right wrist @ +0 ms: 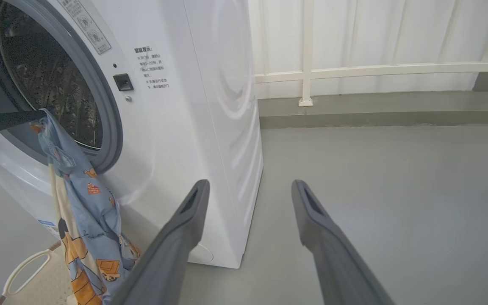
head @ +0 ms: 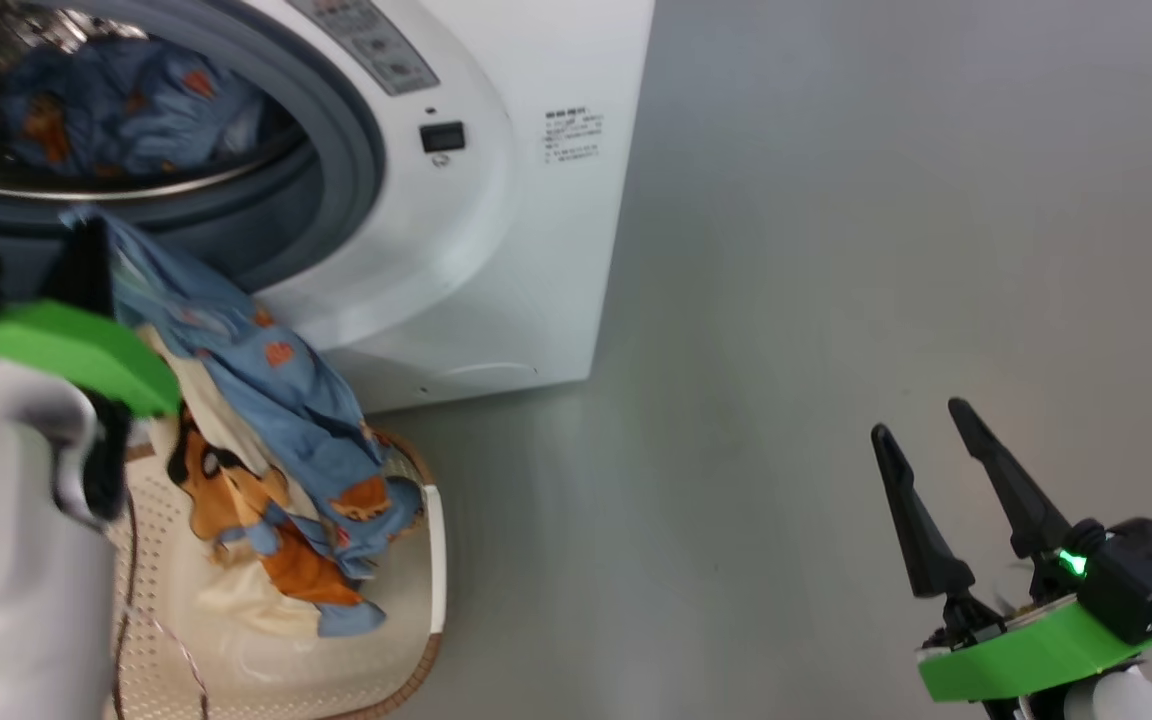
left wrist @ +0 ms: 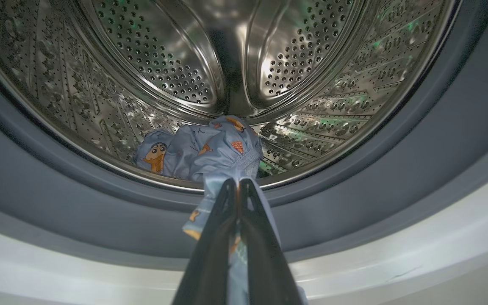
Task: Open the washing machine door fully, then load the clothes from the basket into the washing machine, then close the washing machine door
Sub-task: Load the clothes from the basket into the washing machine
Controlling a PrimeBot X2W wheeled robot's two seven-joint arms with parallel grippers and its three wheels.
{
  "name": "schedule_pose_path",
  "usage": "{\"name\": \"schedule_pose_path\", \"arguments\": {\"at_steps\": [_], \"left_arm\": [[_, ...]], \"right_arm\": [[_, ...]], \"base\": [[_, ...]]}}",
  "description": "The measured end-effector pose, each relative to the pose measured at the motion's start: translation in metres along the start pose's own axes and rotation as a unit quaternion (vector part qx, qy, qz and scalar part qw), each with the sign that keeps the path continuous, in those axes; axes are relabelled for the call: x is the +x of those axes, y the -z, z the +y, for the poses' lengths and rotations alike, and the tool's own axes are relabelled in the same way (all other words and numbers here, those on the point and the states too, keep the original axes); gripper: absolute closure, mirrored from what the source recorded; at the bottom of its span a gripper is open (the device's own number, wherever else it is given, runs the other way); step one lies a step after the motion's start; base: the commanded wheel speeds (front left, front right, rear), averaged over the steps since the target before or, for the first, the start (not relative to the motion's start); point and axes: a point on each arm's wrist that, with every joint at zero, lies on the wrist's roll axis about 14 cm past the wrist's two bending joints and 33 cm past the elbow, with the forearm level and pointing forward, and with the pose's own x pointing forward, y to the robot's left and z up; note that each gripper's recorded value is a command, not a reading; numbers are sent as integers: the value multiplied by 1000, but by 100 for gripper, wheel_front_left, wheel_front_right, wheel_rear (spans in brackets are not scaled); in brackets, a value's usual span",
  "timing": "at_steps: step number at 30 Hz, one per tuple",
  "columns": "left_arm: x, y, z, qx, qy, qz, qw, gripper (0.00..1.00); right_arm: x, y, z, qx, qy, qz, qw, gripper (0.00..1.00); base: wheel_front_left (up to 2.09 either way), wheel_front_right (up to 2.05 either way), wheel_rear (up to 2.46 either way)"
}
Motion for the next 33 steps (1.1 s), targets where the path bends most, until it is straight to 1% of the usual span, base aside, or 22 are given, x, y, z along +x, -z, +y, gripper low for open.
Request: {"name": "schedule_pose_path", "arguments": {"at_steps": [5,11,14,21,23,25,28,30,33], "left_arm": [[40,1,5,-7,1,42,999,100],[79,4,18,3,-3,91,996,100],[94,8,22,10,-4,115,993,100],[122,22,25,1,-2,144,990,100],[129,25,29,-1,-6,143,990,100],[136,24,32,-17,-12,128,992,100],[148,29,35,-17,-21,109,994,100],[153,27,38,-11,-26,91,995,100],[163,8,44,4,-38,43,998,100]], "right_arm": [[13,11,-9,2,9,10,1000,0],[22,25,-21,2,24,24,999,0],[24,32,-27,2,33,32,999,0],[27,45,-37,2,47,47,998,0],[27,48,-39,1,50,51,997,0],[28,51,-42,-1,55,55,997,0],[24,57,-50,-3,66,66,996,0],[23,60,-52,-5,70,70,995,0],[22,61,-56,-3,76,73,994,0]], "base": [[0,0,0],[0,0,0],[0,0,0],[0,0,0],[0,0,0],[0,0,0],[0,0,0],[0,0,0],[0,0,0]]}}
